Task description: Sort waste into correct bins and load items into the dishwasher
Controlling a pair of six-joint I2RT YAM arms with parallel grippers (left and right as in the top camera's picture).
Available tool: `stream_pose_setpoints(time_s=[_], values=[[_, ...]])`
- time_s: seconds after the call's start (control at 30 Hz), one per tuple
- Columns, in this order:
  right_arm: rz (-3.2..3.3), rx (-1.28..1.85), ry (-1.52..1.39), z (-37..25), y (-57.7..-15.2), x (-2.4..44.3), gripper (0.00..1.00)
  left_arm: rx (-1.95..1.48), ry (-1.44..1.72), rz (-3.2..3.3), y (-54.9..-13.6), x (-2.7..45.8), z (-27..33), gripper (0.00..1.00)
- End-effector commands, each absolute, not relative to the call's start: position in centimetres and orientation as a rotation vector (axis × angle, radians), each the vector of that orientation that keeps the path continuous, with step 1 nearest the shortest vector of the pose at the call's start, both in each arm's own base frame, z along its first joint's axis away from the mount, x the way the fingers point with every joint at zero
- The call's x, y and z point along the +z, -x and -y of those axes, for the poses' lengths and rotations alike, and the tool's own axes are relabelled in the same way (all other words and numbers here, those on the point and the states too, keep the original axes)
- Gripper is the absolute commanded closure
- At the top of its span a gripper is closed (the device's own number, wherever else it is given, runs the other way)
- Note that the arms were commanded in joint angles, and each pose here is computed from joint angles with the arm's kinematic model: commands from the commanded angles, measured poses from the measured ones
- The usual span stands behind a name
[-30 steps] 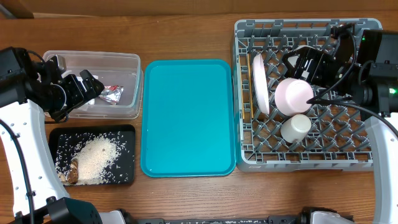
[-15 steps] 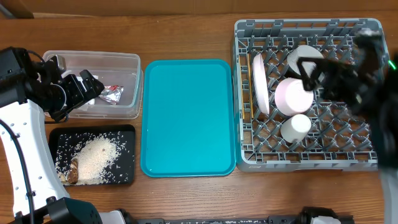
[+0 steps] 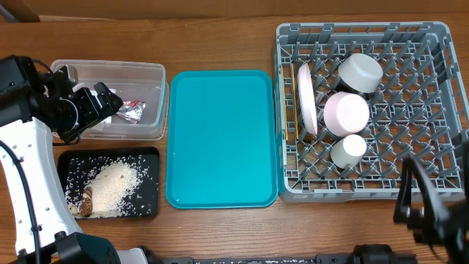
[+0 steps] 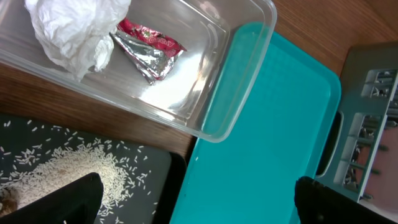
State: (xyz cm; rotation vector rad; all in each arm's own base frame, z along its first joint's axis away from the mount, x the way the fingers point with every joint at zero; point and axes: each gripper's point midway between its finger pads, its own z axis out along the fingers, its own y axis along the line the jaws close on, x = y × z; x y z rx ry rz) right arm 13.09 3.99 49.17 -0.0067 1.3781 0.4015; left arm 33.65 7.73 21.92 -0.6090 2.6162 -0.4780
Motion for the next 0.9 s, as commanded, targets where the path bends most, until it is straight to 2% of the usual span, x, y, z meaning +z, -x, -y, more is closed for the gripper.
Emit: stream_pose_setpoints(time_s=[0.0,0.47,0.87], values=[[-1.372,0.378,-0.029,-3.3,-13.7,45.9,0.00,-0.465,0.613,-2.595,-33.8,22.7,-7.8,0.00],[-1.176,0.454,-0.042,-3.6,-19.6,34.1,0.00,-0.465,0.613,-2.595,-33.8,22.7,-7.8,0.00],[-1.402,0.451,-0.086,-3.8,-23.5,23.4,0.00,-0.465,0.614,-2.595,-33.8,22.7,-7.8,0.00]])
